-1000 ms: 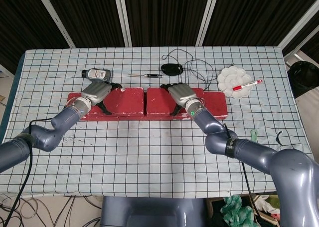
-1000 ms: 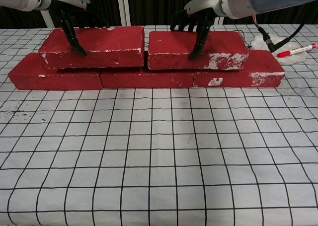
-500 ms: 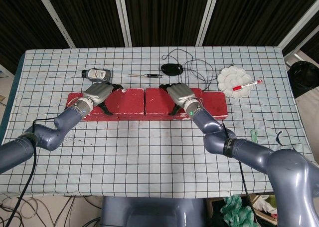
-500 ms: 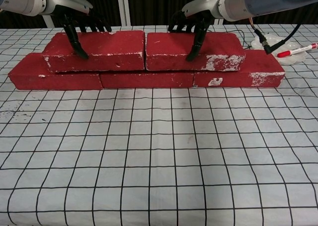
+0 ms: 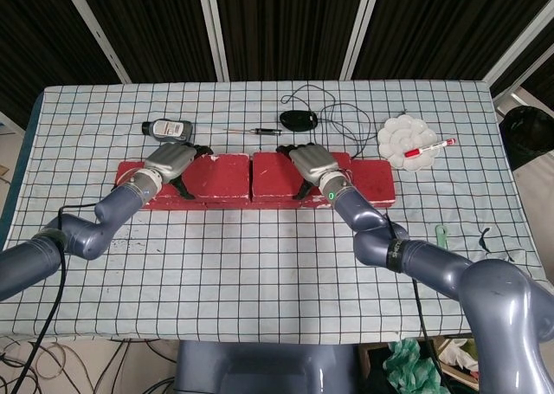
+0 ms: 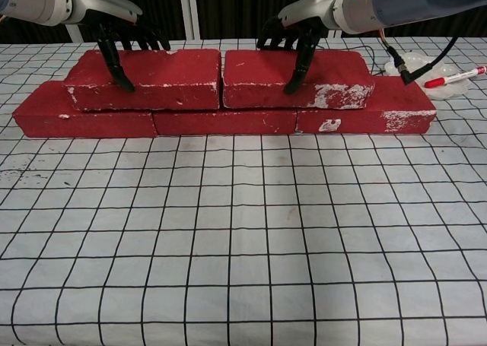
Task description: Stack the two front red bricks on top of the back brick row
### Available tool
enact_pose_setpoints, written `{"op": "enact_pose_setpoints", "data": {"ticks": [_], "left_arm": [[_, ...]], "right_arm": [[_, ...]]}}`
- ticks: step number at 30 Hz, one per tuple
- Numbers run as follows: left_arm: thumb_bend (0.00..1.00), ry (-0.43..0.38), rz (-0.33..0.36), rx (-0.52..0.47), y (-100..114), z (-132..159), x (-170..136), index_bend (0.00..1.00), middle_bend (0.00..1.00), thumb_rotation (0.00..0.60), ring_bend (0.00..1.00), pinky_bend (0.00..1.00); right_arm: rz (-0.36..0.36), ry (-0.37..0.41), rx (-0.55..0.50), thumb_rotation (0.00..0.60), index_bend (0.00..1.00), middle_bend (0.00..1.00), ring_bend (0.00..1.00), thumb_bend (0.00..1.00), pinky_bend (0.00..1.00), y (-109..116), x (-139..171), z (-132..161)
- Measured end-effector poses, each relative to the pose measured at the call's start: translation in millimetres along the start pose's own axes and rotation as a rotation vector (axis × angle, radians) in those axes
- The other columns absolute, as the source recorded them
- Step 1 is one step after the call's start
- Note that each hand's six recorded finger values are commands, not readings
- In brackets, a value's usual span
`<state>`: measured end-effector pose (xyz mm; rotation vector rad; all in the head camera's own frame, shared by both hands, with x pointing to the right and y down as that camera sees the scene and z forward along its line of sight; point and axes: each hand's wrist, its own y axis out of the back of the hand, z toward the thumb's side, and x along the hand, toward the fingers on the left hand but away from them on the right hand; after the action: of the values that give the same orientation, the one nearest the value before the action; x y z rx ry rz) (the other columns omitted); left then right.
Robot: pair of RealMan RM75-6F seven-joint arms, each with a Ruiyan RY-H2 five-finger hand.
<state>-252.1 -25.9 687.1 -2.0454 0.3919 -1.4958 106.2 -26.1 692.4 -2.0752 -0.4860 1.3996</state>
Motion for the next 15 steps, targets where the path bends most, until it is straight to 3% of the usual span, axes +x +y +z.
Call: {"op": "enact_pose_setpoints", "data": {"ticks": [15], "left_arm": [[0.11,0.009,-0.006,-0.005,-0.3,-0.2,2.9,0.13,0.19,0.6,0.08,0.18]], "right_arm": [[0.001,0.001,0.0,0.6,0.11,0.16,0.12,0.14,0.16,-2.4,-1.7,0.0]]}}
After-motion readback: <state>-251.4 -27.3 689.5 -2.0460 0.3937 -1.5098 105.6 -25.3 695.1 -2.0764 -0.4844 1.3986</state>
